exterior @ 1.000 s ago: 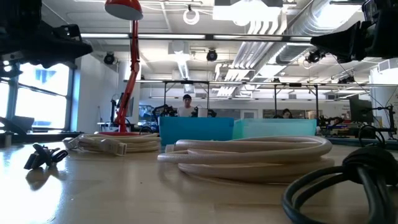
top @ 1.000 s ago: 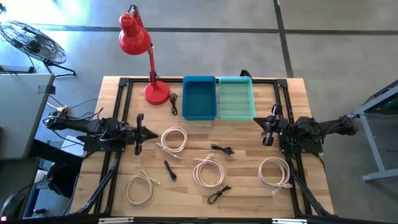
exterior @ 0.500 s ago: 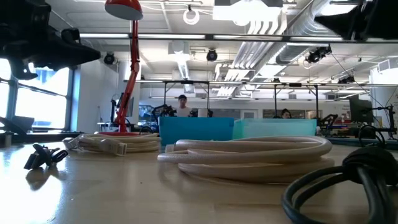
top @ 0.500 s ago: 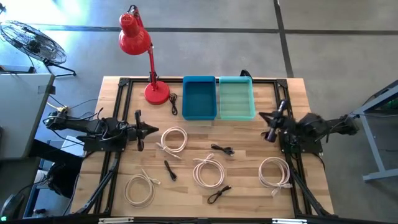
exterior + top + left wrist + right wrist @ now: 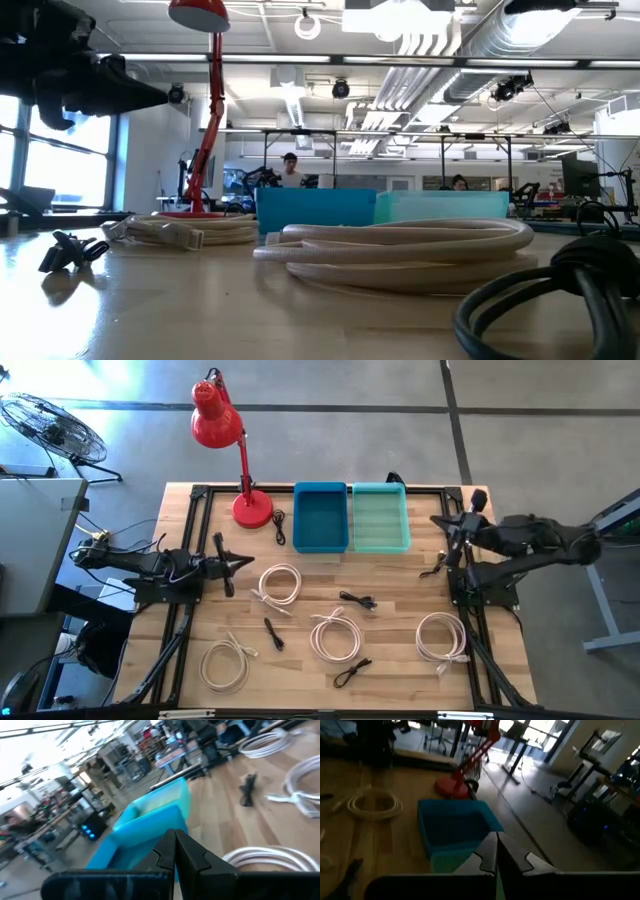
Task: Pick & Place USB Port
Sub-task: Put the black USB cable into the blue bin
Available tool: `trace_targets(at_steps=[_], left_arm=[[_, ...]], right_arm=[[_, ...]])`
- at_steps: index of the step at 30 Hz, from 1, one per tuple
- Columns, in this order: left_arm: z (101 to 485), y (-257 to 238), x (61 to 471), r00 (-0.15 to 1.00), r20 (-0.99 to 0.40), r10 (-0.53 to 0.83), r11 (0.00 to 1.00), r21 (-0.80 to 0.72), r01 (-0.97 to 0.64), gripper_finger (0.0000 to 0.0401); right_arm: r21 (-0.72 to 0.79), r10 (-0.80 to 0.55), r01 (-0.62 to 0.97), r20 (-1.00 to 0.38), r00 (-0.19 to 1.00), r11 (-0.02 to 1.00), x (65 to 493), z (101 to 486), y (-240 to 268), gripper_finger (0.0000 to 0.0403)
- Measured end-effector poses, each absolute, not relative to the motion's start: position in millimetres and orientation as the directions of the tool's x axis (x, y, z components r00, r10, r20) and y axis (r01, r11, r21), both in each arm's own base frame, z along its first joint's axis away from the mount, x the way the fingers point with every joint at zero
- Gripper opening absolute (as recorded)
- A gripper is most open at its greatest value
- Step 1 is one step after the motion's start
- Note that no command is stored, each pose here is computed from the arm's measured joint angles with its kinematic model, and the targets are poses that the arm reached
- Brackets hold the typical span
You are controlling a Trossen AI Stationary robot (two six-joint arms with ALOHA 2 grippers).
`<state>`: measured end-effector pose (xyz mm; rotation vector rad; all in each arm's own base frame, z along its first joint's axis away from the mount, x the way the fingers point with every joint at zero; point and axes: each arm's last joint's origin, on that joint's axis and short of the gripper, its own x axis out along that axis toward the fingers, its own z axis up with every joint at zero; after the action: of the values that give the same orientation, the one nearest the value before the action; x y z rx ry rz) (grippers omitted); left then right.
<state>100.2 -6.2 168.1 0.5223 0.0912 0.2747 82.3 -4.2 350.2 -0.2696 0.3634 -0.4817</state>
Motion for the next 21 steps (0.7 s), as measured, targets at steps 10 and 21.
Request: trace_targets(at_steps=[10,21], left_arm=[[167.7,-6.4,100.2,0.961,-0.02,0.278,0.846,0.479,-0.234,0.0],[167.9,-6.1,100.1,0.958,-0.018,0.285,0.842,0.483,-0.241,0.0]], right_arm=[[-0.403,-0.462,0.242,-0.644,0.61,0.883,114.8,369.3,1.3,0.0],[-0.346,-0.452,0.389,-0.864,0.223,0.854,145.8,345.8,-7.4,0.0049]])
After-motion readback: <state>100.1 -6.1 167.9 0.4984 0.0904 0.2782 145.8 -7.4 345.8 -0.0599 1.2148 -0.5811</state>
